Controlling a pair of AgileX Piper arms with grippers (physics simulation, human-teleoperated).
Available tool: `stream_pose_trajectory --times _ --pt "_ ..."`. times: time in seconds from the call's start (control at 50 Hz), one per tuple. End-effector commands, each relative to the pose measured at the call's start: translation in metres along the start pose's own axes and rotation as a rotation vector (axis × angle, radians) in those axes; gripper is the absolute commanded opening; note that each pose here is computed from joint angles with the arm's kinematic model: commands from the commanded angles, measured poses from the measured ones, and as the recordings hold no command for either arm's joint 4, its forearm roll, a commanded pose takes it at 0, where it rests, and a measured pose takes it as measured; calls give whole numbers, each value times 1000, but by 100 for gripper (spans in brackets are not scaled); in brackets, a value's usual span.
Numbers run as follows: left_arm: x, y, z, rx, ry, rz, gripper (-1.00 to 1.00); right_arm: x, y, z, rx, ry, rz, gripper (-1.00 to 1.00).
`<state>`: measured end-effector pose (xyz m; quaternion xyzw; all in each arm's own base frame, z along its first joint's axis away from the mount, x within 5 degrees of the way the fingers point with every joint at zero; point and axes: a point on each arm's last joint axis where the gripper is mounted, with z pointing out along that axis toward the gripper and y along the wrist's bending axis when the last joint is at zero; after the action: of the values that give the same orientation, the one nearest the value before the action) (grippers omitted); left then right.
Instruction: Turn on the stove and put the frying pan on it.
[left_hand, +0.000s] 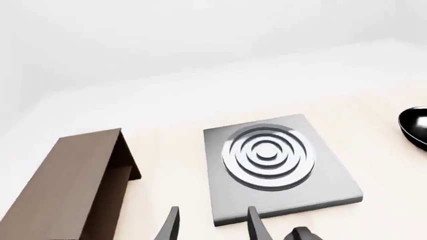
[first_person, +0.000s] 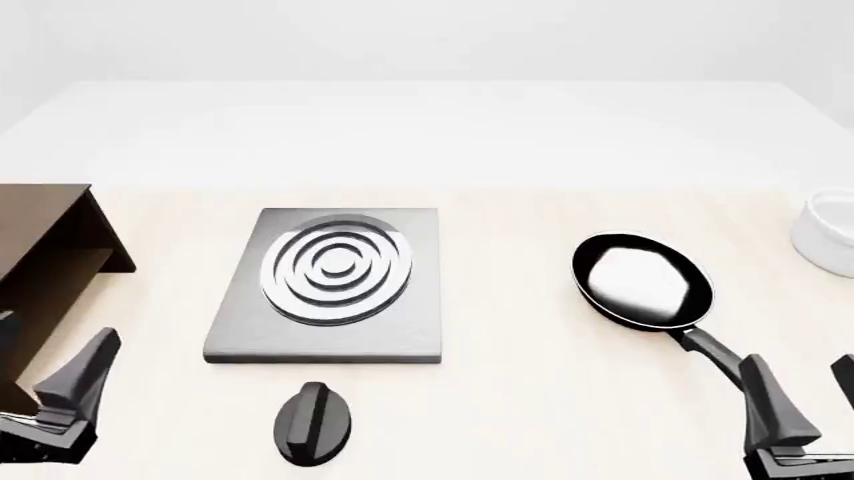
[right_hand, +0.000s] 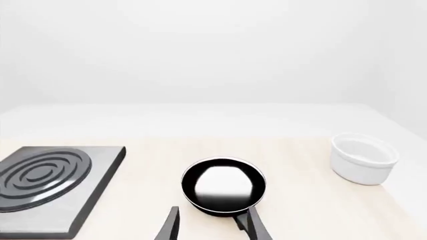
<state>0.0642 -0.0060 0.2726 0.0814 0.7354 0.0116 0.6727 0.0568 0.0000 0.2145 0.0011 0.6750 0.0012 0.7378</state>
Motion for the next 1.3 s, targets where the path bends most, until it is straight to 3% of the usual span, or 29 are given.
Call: stream_pose_trajectory --times 0.02,0.14,0.22,0.24,0.32,0.36,0.44,0.48,0.64,0.92,1.3 --pt "-45 1 15 79 146 12 100 0 0 0 -1 -5 11 100" --pt "-68 -2 21 141 215 -17 100 0 0 0 -1 -7 14 100" --pt "-72 -5 25 175 260 -10 100 -1 0 0 -1 -8 20 100" --pt "-73 -9 26 201 284 -43 100 -1 0 0 -1 -8 20 100" --pt "-76 -12 24 253 312 19 100 -1 0 0 -2 -9 22 100" --pt "-73 -18 25 302 347 2 100 -1 0 0 -2 -9 25 100" --pt "-73 -16 21 305 337 60 100 -1 0 0 -3 -10 27 100" --pt "-64 -24 20 366 386 55 100 -1 0 0 -4 -11 27 100" --pt "-42 -26 15 395 450 107 100 -1 0 0 -6 -12 26 100" --pt "-15 -34 5 489 499 123 100 -1 0 0 -7 -9 18 100" --pt "27 -53 18 573 552 169 100 -1 0 -1 -7 -12 18 100"
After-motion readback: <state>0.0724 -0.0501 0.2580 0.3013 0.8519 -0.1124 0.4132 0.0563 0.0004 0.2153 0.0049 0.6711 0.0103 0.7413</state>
